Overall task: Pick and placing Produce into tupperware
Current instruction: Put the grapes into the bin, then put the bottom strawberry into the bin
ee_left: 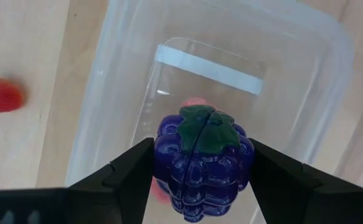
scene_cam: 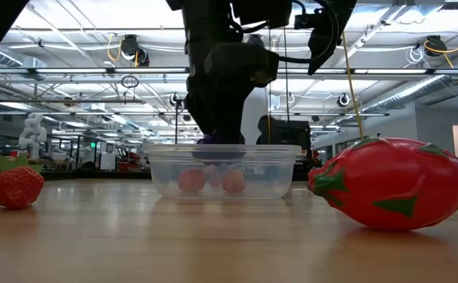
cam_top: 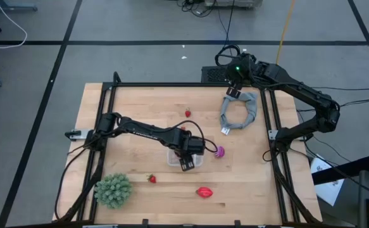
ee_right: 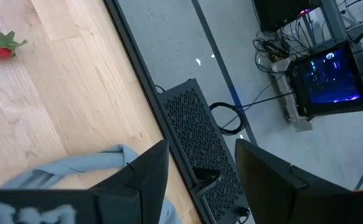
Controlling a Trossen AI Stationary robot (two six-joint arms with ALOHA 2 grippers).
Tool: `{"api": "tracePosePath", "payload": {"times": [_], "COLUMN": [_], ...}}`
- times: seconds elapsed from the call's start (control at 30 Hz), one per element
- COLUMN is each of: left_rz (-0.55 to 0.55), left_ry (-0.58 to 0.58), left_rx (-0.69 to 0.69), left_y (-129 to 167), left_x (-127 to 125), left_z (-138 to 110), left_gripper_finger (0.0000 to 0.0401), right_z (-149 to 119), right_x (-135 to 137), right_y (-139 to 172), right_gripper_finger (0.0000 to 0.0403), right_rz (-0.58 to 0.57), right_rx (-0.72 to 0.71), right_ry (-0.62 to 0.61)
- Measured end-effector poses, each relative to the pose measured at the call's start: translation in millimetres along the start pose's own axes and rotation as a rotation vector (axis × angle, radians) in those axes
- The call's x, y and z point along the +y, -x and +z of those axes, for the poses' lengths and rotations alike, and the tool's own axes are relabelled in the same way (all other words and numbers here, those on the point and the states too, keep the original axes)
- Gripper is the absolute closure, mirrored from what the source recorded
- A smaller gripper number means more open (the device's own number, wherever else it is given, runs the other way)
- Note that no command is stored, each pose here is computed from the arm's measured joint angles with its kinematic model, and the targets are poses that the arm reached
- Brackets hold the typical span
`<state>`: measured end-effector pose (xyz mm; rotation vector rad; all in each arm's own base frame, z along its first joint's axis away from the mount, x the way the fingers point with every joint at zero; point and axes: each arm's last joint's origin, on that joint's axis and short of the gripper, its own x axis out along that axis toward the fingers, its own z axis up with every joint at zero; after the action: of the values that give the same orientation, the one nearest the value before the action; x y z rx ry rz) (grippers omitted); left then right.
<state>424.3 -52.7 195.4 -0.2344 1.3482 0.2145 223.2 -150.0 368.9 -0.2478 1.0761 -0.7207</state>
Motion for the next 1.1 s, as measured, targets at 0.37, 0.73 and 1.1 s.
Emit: {"api": "tracePosePath", "payload": {"times": [0.37,0.73,1.1], "left_rz": [-0.046,-0.046,-0.061], "left_ry": [0.011,0.011,0.007], "left_rx": [0.025,0.024,0.032], "left_y": [-11,-11,-11], "left_x": [0,0,0], "left_z": [-5,-5,-5], "left_gripper_finger": [0.0155,0.0111,0.008], "right_z": [0,0,0], "right_x": [0,0,0], "right_y": [0,0,0], "right_gripper_finger": [0.0226,0.0226,0.0226], "right_rz": [0.001,0.001,0.001], "right_rx": [-0.001,-0.001,-0.001], "right_ry": [0.0,0.0,0.0]}}
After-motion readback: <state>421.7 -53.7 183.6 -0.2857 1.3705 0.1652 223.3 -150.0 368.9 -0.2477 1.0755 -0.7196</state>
